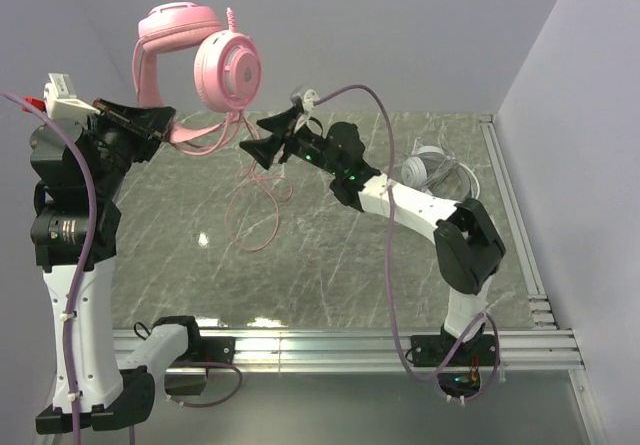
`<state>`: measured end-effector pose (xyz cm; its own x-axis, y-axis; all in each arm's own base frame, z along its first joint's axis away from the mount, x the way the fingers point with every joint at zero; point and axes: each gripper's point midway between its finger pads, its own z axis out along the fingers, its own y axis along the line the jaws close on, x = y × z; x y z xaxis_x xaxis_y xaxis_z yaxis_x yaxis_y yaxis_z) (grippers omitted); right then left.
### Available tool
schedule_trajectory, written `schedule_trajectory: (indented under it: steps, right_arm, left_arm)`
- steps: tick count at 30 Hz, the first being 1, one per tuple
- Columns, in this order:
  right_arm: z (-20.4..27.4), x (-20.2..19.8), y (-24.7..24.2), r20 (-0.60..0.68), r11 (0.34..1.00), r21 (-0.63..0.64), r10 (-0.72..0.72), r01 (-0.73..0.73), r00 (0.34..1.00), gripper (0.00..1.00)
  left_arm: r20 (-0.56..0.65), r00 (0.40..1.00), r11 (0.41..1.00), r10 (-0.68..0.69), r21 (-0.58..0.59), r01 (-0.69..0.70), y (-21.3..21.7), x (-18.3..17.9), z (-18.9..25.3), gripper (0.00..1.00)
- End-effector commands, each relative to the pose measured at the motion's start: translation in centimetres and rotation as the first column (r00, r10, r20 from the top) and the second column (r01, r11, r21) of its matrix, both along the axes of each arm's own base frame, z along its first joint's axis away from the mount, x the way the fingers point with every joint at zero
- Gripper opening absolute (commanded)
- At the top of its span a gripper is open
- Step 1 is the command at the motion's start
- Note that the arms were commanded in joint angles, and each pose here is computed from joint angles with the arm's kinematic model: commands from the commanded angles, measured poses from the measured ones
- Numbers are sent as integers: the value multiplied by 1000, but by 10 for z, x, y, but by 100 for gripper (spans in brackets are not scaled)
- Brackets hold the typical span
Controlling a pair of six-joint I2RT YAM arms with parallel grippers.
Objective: Wrap the headphones
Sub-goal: Wrap the headphone cable with the right arm
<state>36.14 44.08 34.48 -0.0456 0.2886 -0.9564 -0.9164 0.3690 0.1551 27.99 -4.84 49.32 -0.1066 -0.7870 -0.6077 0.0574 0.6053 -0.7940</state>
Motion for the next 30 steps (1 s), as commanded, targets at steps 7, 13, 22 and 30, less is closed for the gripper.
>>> schedule_trajectory:
  steps: [7, 13, 22, 30]
  right_arm:
    - [29, 13, 42, 86, 998, 36, 40, -43, 996, 82]
    - [32, 9, 52, 118, 997, 42, 56, -61, 991, 82]
    - [37, -2, 69, 135, 993, 32, 105, -110, 985, 37]
    - [17, -23, 65, 77, 981, 30, 189, -191, 979, 0]
  left_arm:
    - [82, 987, 988, -138, -56, 143, -25, -12, 22, 1]
    - [80, 980, 980, -183, -67, 189, -33, -16, 21, 1]
    - [67, 974, 972, -215, -82, 220, -40, -14, 18, 0]
    - [28, 986, 985, -167, -38, 168, -31, -1, 13, 0]
